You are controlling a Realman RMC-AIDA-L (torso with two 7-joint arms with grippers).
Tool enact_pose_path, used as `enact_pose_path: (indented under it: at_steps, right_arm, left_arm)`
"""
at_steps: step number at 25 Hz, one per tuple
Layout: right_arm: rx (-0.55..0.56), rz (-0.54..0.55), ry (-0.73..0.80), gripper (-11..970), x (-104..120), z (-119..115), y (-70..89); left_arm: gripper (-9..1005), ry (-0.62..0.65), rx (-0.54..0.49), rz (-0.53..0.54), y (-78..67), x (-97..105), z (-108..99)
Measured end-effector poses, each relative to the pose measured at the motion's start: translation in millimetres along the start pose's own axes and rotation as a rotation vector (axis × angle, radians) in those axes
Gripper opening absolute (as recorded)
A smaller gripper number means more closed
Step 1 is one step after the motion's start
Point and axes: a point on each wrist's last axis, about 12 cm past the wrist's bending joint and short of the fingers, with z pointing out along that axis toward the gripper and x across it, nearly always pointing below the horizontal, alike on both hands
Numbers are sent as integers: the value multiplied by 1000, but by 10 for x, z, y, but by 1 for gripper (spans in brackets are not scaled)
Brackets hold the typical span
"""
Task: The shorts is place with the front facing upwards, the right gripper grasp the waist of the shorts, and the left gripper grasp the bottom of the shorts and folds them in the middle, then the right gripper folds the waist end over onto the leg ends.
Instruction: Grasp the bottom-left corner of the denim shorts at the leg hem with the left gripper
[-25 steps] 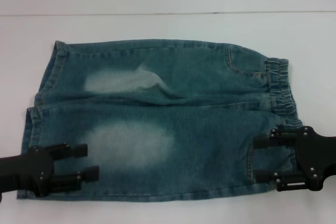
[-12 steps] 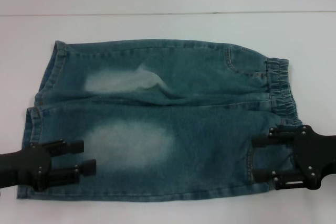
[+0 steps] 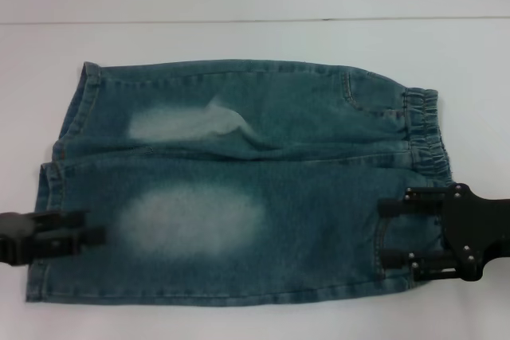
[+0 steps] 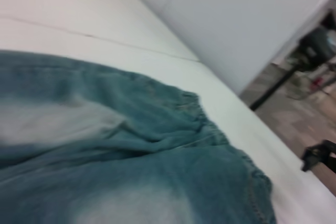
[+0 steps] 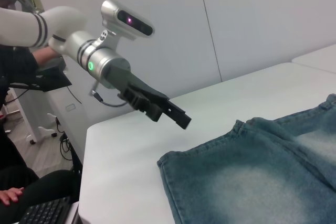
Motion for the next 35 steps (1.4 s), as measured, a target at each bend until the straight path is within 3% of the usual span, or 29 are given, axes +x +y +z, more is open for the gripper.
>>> enact_pose_path:
  at_steps: [7, 11, 26, 35]
  right_arm:
    - [6, 1, -3, 760, -8, 14, -11]
    - [7, -1, -3, 760, -15, 24, -21]
    - [26, -13, -5, 760, -65, 132, -91]
    - [23, -16, -12, 760, -80, 161, -94]
  left_arm:
    - [824, 12, -108, -150, 44, -42, -397]
    - [824, 40, -147, -197, 64, -4, -496]
    - [824, 140, -234, -302, 151, 71, -489]
    - [825, 208, -289, -314, 220, 37, -442]
